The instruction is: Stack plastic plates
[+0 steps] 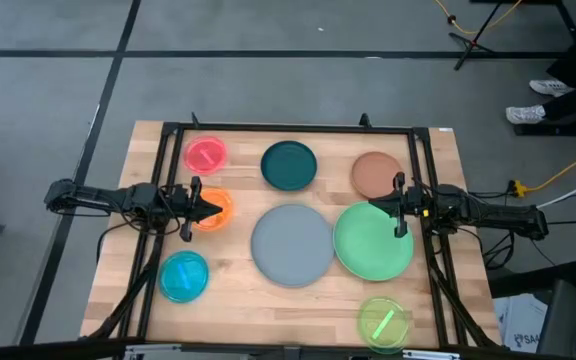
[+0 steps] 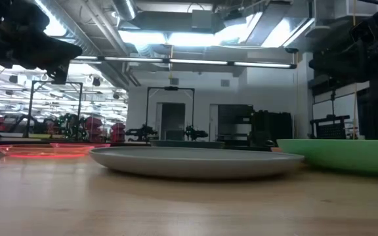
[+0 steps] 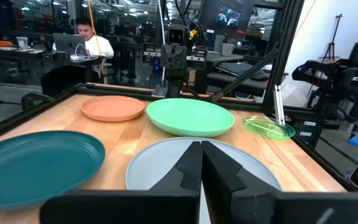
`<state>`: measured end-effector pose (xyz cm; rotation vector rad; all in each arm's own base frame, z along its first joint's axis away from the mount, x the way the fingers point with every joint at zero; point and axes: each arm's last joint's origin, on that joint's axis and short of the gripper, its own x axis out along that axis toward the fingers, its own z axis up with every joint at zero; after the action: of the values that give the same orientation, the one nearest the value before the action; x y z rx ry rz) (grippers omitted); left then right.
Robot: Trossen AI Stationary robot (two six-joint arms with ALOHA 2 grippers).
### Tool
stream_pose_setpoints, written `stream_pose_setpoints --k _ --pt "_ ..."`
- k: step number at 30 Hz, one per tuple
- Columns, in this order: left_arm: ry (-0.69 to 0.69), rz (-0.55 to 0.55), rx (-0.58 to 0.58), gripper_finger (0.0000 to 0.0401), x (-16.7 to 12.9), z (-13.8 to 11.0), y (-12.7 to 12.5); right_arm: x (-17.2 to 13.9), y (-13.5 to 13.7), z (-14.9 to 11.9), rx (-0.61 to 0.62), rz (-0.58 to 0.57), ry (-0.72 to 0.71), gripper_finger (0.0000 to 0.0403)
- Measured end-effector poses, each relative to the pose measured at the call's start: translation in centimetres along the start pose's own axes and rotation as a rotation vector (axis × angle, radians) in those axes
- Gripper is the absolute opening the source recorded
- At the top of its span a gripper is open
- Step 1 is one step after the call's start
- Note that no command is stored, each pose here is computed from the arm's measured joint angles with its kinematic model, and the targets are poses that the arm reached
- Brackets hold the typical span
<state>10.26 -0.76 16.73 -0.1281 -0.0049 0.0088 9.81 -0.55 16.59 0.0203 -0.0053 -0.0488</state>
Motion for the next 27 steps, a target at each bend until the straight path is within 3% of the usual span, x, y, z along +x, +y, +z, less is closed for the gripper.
stream_pose_setpoints --k 10,20,27 --pt "-0.057 0.128 -0.001 0.0 0.0 0.4 0.3 0.0 0.0 0.0 0.0 0.0 -0.001 0.0001" --pt "-0.221 0.186 -0.036 0.0 -0.3 2.0 0.4 0.0 -0.1 0.0 0.0 -0.022 -0.004 0.0001" --pt "-0.315 0.212 0.055 0.0 -0.4 3.0 0.4 0.0 -0.2 0.6 -0.024 -0.074 -0.064 0.0001"
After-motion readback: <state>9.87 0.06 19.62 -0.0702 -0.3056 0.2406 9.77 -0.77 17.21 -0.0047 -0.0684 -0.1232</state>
